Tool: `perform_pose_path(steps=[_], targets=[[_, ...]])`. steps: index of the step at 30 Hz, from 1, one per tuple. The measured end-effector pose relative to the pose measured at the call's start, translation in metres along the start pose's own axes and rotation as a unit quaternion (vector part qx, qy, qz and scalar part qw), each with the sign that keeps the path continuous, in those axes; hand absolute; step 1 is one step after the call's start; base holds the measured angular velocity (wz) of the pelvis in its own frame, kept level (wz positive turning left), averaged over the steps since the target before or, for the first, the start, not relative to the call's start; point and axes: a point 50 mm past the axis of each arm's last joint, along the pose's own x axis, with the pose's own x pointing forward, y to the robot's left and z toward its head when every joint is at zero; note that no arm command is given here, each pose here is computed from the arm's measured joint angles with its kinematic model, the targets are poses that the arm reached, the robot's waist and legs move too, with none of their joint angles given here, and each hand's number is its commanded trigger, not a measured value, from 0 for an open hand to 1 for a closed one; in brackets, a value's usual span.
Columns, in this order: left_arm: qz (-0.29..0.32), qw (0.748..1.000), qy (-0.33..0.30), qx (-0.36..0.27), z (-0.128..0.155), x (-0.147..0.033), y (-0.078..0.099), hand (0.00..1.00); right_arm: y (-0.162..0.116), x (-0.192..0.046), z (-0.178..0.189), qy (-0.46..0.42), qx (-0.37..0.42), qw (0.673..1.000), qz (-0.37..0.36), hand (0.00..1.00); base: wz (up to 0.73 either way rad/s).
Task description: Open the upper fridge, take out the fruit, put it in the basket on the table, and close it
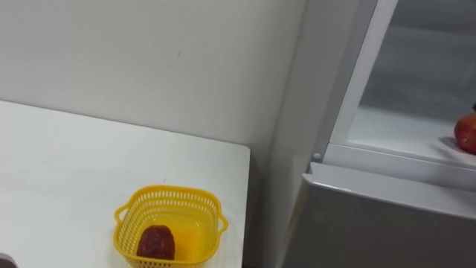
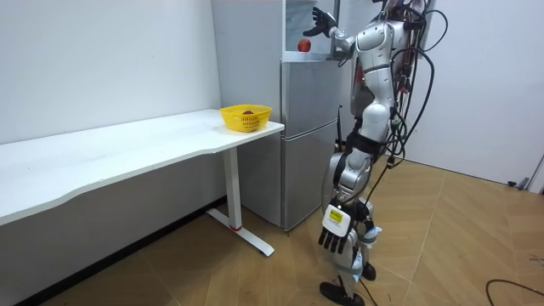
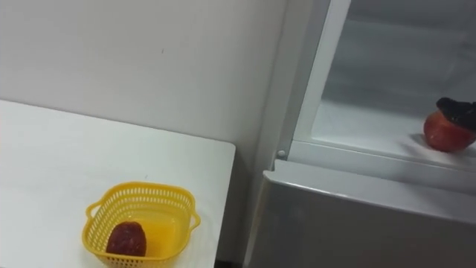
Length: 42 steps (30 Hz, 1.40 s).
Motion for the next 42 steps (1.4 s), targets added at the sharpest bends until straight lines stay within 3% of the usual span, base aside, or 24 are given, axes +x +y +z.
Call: perform_pose_path(steps=[9,25,42], targets=[[0.007,1.000,-0.002,-0.001,-0.003,-0.002,0.004,0.00,0.003,0.004,-0.003,0.016,0.003,1.000,0.017,0.00,0.06],[0.010,1.000,0.008,-0.011,-0.007,-0.003,0.004,0.00,-0.004,0.001,-0.042,0.107,-0.017,0.994,0.026,0.00,0.02],[0.016,0.999,0.019,-0.026,-0.012,-0.003,0.007,0.00,-0.003,-0.002,-0.054,0.132,-0.021,0.989,0.067,0.00,0.00]])
